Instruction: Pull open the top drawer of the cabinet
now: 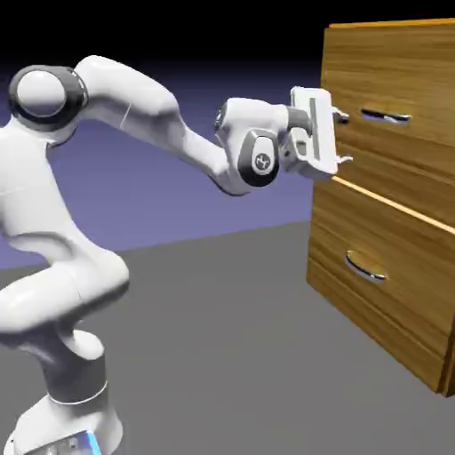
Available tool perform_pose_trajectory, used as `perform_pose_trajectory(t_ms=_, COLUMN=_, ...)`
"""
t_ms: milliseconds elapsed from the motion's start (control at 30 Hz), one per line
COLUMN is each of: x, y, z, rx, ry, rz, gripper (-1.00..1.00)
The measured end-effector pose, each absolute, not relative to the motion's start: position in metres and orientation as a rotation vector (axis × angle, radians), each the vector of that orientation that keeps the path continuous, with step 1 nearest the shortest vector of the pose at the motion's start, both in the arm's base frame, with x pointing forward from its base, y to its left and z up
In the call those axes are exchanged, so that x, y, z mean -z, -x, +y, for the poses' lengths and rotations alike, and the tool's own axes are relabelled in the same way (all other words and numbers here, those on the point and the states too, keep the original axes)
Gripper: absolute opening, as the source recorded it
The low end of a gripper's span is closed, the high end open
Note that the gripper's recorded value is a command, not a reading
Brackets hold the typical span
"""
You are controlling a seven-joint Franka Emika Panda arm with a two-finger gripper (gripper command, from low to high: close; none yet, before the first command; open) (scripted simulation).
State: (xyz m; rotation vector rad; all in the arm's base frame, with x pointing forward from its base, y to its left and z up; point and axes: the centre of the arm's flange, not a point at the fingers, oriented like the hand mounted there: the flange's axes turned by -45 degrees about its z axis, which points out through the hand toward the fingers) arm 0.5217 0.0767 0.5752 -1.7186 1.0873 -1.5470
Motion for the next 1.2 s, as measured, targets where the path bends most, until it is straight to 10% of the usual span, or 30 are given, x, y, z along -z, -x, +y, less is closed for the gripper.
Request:
perform_pose_trajectory(t_ms=767, x=-0.588, y=-0.61, z=0.091, rx=1.21, ry=1.21, rz=1.207, gripper=0.0)
perform_pose_trajectory(t_ms=800, x=-0.588, y=-0.613, z=0.09, rx=1.209, ry=1.21, rz=1.209, gripper=-1.0)
perform_pose_trajectory(t_ms=1200, x=-0.588, y=-0.561, z=0.09, rx=1.209, ry=1.209, rz=1.208, gripper=-1.0)
